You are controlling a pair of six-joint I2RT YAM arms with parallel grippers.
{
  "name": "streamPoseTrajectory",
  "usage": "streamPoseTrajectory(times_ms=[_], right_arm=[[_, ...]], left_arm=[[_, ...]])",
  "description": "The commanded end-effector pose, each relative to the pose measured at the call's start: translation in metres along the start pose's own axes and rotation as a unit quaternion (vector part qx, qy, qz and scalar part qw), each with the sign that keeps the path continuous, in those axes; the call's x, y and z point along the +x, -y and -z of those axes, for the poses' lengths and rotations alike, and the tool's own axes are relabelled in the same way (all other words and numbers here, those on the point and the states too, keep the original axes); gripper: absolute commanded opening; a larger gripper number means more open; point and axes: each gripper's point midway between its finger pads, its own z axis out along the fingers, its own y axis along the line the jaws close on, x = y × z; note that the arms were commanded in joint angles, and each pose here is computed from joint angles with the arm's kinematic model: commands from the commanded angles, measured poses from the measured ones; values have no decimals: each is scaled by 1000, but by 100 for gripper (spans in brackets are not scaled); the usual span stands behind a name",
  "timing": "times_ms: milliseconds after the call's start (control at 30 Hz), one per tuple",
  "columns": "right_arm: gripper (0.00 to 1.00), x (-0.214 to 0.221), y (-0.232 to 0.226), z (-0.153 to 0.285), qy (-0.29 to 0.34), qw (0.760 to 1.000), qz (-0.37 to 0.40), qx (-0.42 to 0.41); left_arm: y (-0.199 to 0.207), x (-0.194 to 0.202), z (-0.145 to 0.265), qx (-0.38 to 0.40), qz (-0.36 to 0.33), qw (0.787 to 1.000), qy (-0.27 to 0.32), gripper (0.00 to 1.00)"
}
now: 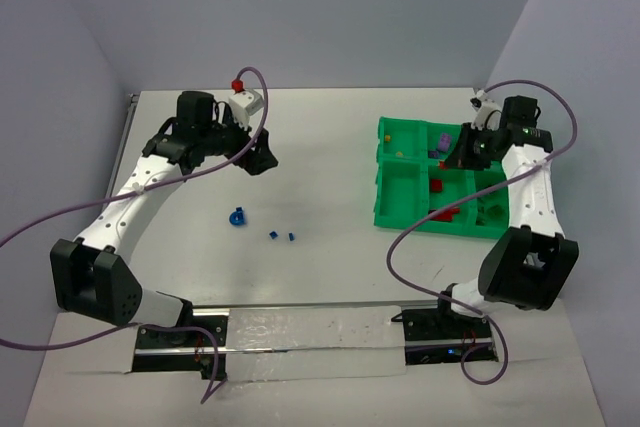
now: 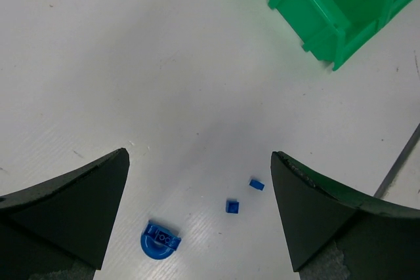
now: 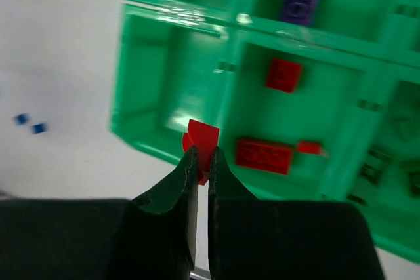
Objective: Sort the legos into containers by color
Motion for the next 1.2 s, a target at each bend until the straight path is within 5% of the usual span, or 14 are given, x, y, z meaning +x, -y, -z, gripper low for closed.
streamPoseTrajectory(times_ms=[0, 533, 700, 800, 1000, 1167], right_arm=[[3, 12, 46, 5, -33, 991, 42, 124], [51, 8, 64, -23, -79, 989, 11, 126], [53, 1, 53, -21, -71, 992, 10, 102], [55, -7, 33, -16, -52, 997, 18, 61], [80, -10, 0, -12, -38, 998, 47, 17], [89, -8, -22, -16, -33, 997, 66, 3]], left_arm=[[-10, -10, 2, -33, 1, 999, 19, 99], [-31, 14, 3, -91, 3, 996, -17, 99], [-35, 27, 1, -99, 4, 994, -34, 99], [-35, 49, 0, -94, -8, 994, -61, 99], [-50, 99, 4, -117, 4, 986, -119, 99], [-56, 133, 13, -154, 36, 975, -155, 99]])
